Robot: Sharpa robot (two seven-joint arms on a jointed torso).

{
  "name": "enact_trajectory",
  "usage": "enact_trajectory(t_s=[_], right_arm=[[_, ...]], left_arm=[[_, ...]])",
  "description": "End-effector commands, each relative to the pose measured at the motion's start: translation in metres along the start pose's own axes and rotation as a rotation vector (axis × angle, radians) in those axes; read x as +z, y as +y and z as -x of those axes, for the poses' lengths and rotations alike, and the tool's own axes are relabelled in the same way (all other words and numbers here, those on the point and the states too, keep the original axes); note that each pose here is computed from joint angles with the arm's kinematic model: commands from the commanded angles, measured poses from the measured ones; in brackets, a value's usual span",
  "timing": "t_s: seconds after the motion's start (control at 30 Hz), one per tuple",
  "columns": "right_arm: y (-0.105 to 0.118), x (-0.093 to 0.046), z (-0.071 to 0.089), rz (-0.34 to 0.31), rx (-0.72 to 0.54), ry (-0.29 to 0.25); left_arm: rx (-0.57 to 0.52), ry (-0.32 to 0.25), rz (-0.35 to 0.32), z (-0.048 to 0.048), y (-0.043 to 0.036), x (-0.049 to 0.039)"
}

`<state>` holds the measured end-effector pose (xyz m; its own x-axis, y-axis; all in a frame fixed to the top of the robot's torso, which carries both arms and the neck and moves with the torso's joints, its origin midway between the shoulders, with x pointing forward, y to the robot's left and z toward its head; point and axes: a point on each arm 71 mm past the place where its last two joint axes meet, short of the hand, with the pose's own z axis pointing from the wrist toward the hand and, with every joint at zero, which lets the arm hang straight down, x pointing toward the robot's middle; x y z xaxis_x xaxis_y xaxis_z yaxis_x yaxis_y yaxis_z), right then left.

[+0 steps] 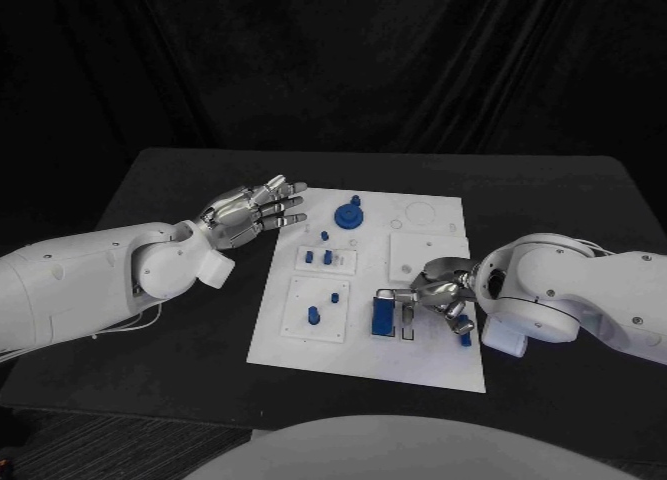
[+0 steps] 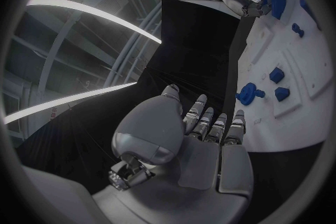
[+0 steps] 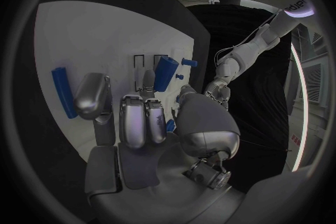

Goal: Assemble the parts on the task board

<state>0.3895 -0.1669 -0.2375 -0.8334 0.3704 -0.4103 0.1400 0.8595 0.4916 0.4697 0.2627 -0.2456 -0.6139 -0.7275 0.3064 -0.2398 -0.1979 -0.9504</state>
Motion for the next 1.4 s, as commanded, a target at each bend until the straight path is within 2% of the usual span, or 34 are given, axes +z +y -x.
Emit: enact_trajectory(t_s=[0.03,0.2,0.4,0.47,0.63,0.87,1.4], right_arm=[[0.000,-0.001,0.002,-0.003,0.010,-0.021],[0.000,-0.002,0.003,0.008,0.017,-0.031],[0.004,-0.005,0.005,0.102,0.030,-0.065],[0.007,-0.007,0.005,0.139,-0.003,-0.086],[0.015,-0.013,0.002,0.205,-0.199,-0.145],[0.019,-0.013,-0.003,0.201,-0.322,-0.148],[0.015,-0.004,-0.009,0.159,-0.365,-0.116]], left_arm=[[-0.012,0.020,-0.005,-0.0019,0.0009,0.0002],[-0.013,0.020,-0.002,-0.0017,0.0018,-0.0002],[-0.014,0.019,-0.001,-0.0011,0.0023,-0.0006],[-0.014,0.019,-0.001,-0.0010,0.0025,-0.0008],[-0.014,0.018,0.000,-0.0007,0.0029,-0.0010],[-0.015,0.018,0.001,-0.0005,0.0033,-0.0012],[-0.016,0.020,0.003,-0.0005,0.0038,-0.0015]])
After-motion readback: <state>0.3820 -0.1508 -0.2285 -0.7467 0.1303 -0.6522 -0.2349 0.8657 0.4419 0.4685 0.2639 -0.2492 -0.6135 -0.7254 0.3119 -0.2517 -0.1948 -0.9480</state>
